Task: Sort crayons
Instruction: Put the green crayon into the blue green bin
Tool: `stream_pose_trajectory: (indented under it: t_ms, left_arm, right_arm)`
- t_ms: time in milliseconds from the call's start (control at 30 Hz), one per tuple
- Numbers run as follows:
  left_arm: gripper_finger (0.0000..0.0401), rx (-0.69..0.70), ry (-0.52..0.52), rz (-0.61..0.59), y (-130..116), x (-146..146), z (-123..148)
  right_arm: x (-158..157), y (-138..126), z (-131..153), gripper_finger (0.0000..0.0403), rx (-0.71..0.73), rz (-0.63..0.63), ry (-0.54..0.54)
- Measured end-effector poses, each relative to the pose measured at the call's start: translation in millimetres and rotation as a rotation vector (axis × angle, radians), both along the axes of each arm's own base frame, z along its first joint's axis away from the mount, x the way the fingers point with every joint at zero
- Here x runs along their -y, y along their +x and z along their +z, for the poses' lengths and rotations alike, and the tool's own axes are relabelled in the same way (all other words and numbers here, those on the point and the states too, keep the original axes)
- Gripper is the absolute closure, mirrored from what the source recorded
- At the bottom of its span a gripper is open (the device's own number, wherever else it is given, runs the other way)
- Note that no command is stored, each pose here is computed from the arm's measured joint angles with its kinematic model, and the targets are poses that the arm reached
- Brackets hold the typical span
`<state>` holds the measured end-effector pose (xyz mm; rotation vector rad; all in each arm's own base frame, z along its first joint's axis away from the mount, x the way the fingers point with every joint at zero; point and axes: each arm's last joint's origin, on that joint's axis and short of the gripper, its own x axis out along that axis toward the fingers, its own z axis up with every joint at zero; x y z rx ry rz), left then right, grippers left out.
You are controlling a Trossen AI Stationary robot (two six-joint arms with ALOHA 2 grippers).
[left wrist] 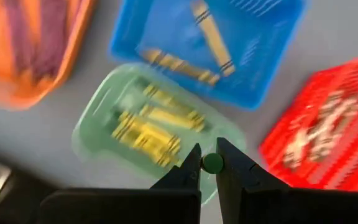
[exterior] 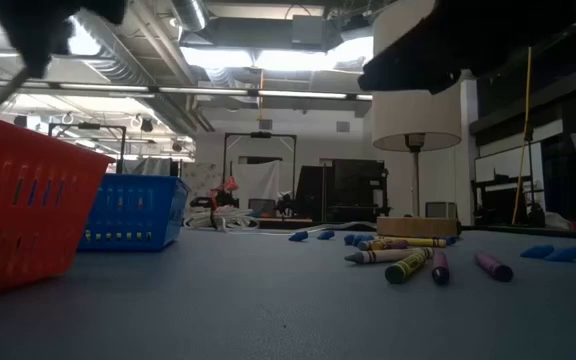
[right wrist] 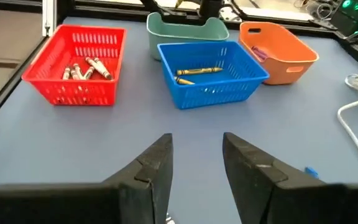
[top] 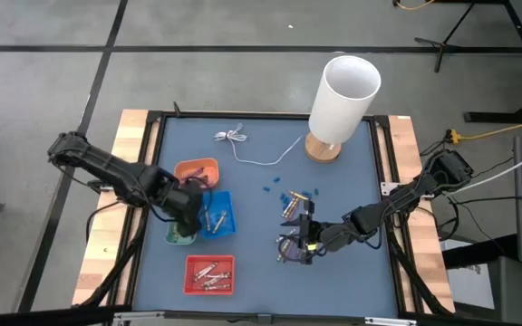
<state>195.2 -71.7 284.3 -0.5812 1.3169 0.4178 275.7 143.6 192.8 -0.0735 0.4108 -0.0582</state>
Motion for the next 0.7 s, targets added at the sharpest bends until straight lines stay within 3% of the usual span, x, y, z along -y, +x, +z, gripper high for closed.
stream_pose_trajectory:
  t_ms: [333,700]
  left_arm:
    - [0.0393,-0.023,0.08,0.065,-3.9,5.0,-3.2]
    - [0.0374,-0.001,0.159,0.104,-2.2,7.9,-6.2]
  right_arm:
    - [-1.8,-7.6,-14.0,0.0265,-0.192,0.174,0.014]
    - [-2.1,-10.9,-38.3,0.0265,-0.36,0.245,-0.043]
